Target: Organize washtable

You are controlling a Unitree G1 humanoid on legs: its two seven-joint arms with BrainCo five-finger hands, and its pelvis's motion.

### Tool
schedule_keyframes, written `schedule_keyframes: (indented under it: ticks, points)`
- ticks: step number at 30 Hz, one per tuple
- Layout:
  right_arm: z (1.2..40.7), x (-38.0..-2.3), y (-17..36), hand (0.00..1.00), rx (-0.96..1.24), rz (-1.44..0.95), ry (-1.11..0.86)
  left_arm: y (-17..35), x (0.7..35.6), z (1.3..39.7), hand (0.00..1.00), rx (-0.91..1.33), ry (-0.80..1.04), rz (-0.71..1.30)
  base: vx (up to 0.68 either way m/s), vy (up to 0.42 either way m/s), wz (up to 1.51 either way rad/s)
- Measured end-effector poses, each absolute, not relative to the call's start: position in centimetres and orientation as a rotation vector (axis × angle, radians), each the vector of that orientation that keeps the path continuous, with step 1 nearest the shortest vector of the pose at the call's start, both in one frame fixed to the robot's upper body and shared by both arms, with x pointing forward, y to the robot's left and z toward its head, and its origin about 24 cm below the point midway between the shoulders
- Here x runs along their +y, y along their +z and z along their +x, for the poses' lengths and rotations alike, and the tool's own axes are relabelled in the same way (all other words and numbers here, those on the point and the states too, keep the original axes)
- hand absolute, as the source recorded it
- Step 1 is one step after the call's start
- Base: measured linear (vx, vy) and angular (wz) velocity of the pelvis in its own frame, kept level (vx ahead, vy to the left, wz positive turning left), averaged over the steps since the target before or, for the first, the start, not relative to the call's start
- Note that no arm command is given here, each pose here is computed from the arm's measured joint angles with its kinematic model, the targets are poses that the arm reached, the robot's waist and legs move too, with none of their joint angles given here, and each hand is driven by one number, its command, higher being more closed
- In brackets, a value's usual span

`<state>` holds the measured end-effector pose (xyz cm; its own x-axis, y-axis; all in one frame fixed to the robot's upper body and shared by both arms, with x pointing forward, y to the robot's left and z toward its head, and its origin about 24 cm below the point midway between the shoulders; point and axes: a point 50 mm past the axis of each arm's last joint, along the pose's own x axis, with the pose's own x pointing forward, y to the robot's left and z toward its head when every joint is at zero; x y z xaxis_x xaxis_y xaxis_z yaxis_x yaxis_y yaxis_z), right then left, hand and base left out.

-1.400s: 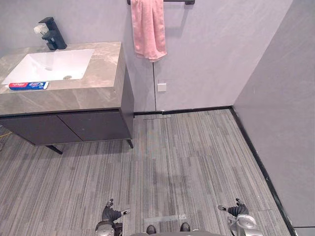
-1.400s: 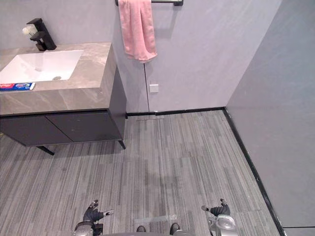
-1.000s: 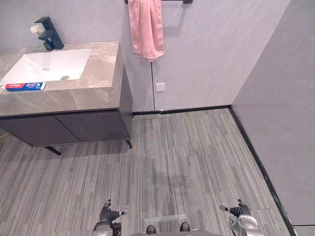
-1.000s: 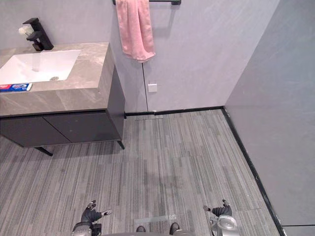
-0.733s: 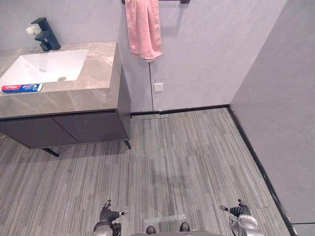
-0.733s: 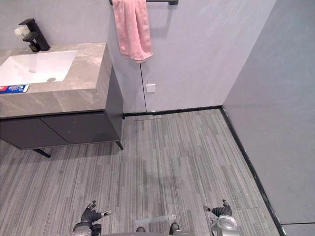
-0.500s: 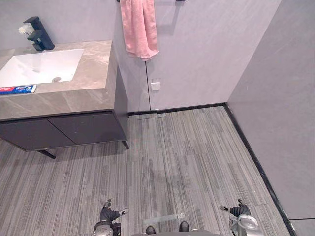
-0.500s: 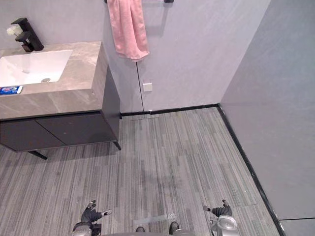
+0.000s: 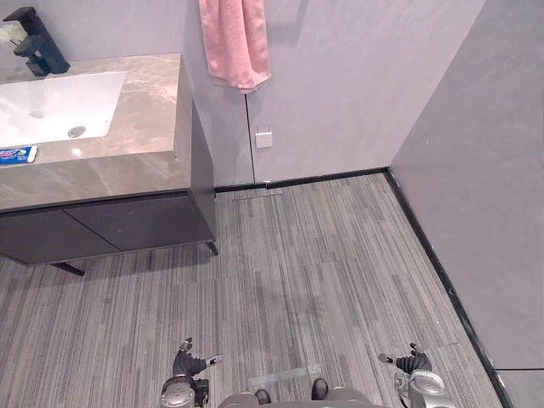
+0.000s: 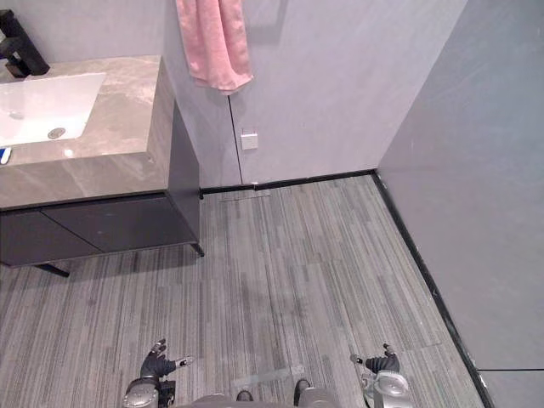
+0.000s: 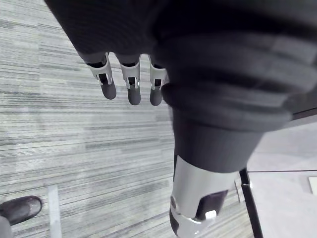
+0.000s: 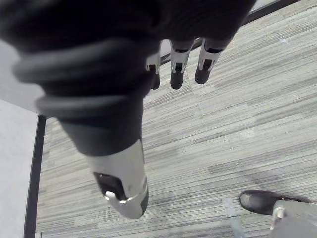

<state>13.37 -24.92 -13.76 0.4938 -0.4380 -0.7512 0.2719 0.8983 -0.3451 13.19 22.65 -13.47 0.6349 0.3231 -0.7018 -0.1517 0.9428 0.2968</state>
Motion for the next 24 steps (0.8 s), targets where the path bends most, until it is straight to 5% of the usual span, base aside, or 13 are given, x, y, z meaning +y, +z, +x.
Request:
schedule_keyframes:
  ticks: [24]
  points:
    - [17.6,-24.1,-12.1,0.00,0.837,-0.234,-0.338,-13.3,20.8,15.0,0.00,0.811,0.260,0.129,0.44,-0.132,-0.02]
